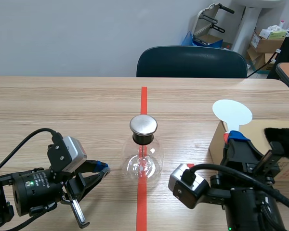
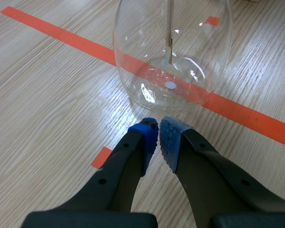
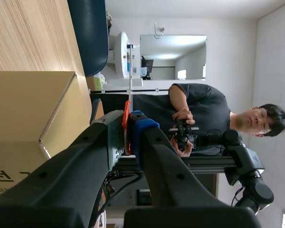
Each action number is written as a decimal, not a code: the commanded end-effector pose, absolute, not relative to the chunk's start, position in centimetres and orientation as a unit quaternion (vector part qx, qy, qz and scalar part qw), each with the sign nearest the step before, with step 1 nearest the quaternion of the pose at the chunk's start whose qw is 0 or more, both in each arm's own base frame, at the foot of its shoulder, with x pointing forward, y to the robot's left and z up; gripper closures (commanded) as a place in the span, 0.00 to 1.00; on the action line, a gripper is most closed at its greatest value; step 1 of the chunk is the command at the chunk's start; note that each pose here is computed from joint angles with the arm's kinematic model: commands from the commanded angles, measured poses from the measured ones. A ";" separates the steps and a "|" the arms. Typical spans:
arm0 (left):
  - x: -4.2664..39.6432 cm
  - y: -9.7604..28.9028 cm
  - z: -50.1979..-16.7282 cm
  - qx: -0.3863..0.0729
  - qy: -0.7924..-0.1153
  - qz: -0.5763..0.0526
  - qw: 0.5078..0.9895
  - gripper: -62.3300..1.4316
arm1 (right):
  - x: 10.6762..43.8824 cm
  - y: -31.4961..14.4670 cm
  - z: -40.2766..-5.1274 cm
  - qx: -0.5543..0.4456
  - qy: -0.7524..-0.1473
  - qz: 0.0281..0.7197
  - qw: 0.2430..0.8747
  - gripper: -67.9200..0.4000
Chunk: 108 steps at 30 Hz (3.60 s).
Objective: Do the electroscope experiment
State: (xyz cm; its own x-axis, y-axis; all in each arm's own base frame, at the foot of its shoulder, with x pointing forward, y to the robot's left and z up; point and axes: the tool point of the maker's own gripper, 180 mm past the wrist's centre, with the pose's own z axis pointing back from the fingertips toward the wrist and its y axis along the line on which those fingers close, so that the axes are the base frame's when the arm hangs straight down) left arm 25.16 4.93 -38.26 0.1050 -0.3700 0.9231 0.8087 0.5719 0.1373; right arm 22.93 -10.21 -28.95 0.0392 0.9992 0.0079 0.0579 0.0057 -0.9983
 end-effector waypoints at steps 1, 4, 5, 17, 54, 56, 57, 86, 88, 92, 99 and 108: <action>25.2 4.4 -37.5 -0.217 -0.536 -0.408 0.706 0.87 | 23.2 -10.5 -28.0 -0.530 -0.513 0.460 0.494 0.99; 25.2 4.4 -37.5 -0.217 -0.536 -0.408 0.706 0.87 | 23.2 -10.6 -28.0 -0.531 -0.512 0.459 0.495 0.99; 25.2 4.4 -37.5 -0.217 -0.536 -0.408 0.706 0.87 | 23.2 -10.6 -28.0 -0.531 -0.512 0.459 0.495 0.99; 25.2 4.4 -37.5 -0.217 -0.537 -0.408 0.705 0.87 | 23.2 -10.6 -28.0 -0.531 -0.512 0.459 0.495 0.98; 25.2 4.4 -37.5 -0.217 -0.537 -0.408 0.705 0.87 | 23.2 -10.6 -28.0 -0.532 -0.512 0.459 0.495 0.98; 25.2 4.4 -37.5 -0.217 -0.537 -0.408 0.705 0.87 | 23.2 -10.6 -28.0 -0.532 -0.512 0.459 0.495 0.98; 25.2 4.4 -37.5 -0.217 -0.537 -0.408 0.705 0.87 | 23.2 -10.6 -28.0 -0.532 -0.512 0.459 0.495 0.98; 25.2 4.3 -37.4 -0.218 -0.539 -0.407 0.704 0.87 | 23.2 -10.5 -28.0 -0.530 -0.514 0.461 0.493 0.99; 25.2 4.3 -37.4 -0.218 -0.539 -0.407 0.704 0.87 | 23.2 -10.5 -28.0 -0.530 -0.514 0.461 0.493 0.99; 25.2 4.5 -37.3 -0.218 -0.540 -0.408 0.703 0.87 | 23.3 -10.5 -27.8 -0.531 -0.516 0.459 0.491 0.99; 24.7 5.2 -36.2 -0.244 -0.548 -0.413 0.685 0.72 | 22.5 -11.4 -24.1 -0.542 -0.556 0.436 0.455 0.98; 21.9 5.8 -32.8 -0.319 -0.532 -0.425 0.659 0.40 | 20.9 -14.8 -24.2 -0.549 -0.529 0.497 0.414 0.98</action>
